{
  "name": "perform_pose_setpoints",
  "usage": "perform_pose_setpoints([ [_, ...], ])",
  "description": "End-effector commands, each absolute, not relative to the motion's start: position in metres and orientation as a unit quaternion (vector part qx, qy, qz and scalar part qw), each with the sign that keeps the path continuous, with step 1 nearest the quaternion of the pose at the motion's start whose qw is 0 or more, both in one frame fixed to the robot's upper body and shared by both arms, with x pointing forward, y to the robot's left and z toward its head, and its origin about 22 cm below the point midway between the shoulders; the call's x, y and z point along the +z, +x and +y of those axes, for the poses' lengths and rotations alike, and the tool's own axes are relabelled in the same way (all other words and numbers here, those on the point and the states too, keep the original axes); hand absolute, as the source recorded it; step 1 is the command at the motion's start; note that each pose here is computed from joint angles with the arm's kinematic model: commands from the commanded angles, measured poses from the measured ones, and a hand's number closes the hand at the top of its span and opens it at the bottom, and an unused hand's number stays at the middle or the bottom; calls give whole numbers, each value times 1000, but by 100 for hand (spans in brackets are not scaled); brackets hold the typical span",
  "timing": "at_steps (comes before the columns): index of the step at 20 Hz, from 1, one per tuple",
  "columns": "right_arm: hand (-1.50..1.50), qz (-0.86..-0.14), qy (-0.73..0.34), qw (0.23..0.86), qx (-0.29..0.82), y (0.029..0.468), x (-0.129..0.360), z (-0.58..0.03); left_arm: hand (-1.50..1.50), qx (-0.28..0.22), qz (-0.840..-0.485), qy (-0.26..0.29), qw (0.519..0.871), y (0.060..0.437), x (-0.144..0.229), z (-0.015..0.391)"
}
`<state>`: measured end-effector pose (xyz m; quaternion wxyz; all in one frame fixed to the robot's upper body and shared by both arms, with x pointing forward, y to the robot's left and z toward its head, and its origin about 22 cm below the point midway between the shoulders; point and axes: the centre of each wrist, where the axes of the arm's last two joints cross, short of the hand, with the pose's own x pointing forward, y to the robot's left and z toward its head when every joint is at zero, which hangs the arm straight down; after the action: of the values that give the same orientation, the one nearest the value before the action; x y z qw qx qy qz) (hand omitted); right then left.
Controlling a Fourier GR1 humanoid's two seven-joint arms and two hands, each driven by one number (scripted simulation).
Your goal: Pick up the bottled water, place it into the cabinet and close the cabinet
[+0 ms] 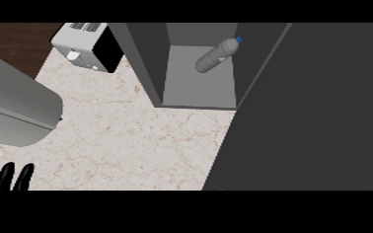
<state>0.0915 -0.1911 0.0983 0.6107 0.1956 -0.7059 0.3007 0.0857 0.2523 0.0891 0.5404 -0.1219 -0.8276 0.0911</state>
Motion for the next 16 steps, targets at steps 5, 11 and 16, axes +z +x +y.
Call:
perform_pose_setpoints([
  [5, 150, -711, 309, 579, 252, 95, 115, -140, -150, 89, -832, -141, 530, 77, 95, 279],
  [11, 150, -710, 303, 591, 232, 121, 120, -132, -150, 85, -832, -140, 530, 66, 100, 297],
  [16, 150, -708, 291, 602, 226, 161, 116, -103, -150, 90, -830, -143, 531, 50, 105, 311],
])
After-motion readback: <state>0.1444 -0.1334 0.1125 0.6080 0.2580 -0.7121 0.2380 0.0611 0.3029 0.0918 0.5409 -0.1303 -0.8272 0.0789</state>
